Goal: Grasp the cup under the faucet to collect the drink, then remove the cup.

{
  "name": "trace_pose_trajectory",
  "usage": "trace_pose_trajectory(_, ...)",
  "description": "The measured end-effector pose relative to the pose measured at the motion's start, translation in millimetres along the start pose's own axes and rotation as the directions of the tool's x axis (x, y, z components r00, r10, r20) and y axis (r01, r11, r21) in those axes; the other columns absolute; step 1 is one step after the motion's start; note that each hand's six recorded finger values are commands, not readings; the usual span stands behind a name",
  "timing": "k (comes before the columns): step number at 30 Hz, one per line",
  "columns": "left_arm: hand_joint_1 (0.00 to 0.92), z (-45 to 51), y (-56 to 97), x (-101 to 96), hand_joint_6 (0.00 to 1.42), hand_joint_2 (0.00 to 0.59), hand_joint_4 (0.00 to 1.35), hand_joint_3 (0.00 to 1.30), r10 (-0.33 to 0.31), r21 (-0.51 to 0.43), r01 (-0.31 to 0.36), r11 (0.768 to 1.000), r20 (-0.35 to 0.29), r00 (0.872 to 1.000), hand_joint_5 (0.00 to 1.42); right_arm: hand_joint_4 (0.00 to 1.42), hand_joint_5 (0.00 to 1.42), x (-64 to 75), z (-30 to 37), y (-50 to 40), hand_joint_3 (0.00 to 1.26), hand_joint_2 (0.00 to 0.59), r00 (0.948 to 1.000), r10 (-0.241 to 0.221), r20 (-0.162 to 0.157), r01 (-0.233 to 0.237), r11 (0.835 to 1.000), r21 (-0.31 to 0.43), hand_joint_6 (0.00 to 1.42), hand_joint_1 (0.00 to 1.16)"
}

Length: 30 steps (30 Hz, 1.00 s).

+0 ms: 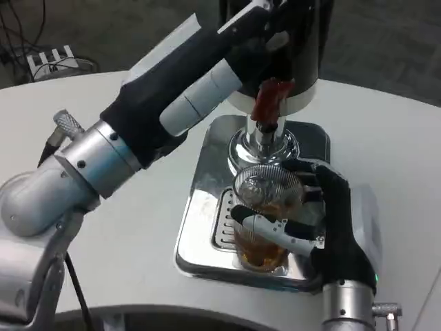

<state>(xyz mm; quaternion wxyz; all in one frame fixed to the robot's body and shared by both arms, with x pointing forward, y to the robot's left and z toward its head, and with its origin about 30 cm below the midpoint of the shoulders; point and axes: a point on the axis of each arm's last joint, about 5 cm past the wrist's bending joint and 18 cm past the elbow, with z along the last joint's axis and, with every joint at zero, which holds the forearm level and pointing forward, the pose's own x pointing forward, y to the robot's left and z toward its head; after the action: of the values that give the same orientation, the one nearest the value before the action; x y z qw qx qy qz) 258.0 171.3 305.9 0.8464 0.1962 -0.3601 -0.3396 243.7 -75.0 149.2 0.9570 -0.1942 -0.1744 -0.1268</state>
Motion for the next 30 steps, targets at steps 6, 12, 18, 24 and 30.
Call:
trace_pose_trajectory(6,0.0,6.5,-9.5,-14.7,0.0,0.024,0.0,0.0,0.013,-0.023,-0.013,1.0,0.006,1.0,0.02,0.96,1.18,-6.1,-1.4,-3.9,0.88,0.096,1.0,0.004,0.005,-0.004,1.0,-0.011,1.38,0.93)
trace_pose_trajectory(12,0.0,8.9,-16.1,-34.0,0.0,0.026,0.0,0.01,0.015,0.0,-0.015,1.0,-0.036,0.999,0.05,0.96,1.18,-10.4,-0.6,-9.3,0.88,0.096,0.9999,0.008,0.013,-0.007,1.0,-0.01,1.38,0.93)
trace_pose_trajectory(18,0.0,5.7,-20.6,-49.4,0.0,0.032,0.0,0.02,0.03,0.053,-0.027,0.998,-0.065,0.997,0.06,0.96,1.18,-14.6,1.5,-14.3,0.88,0.096,0.9997,0.008,0.022,-0.008,1.0,-0.001,1.36,0.93)
trace_pose_trajectory(24,0.0,2.6,-26.7,-63.3,0.0,0.035,0.0,0.03,0.029,0.119,-0.019,0.993,-0.086,0.996,0.07,0.96,1.18,-21.1,0.4,-18.3,0.88,0.096,0.9999,0.007,0.013,-0.007,1.0,0.0,1.37,0.93)
trace_pose_trajectory(30,0.0,-0.6,-30.7,-75.0,0.0,0.034,0.0,0.03,-0.002,0.262,0.028,0.965,-0.098,0.995,0.07,0.96,1.18,-26.3,0.6,-22.4,0.89,0.096,0.9999,0.012,0.012,-0.012,1.0,0.0,1.38,0.93)
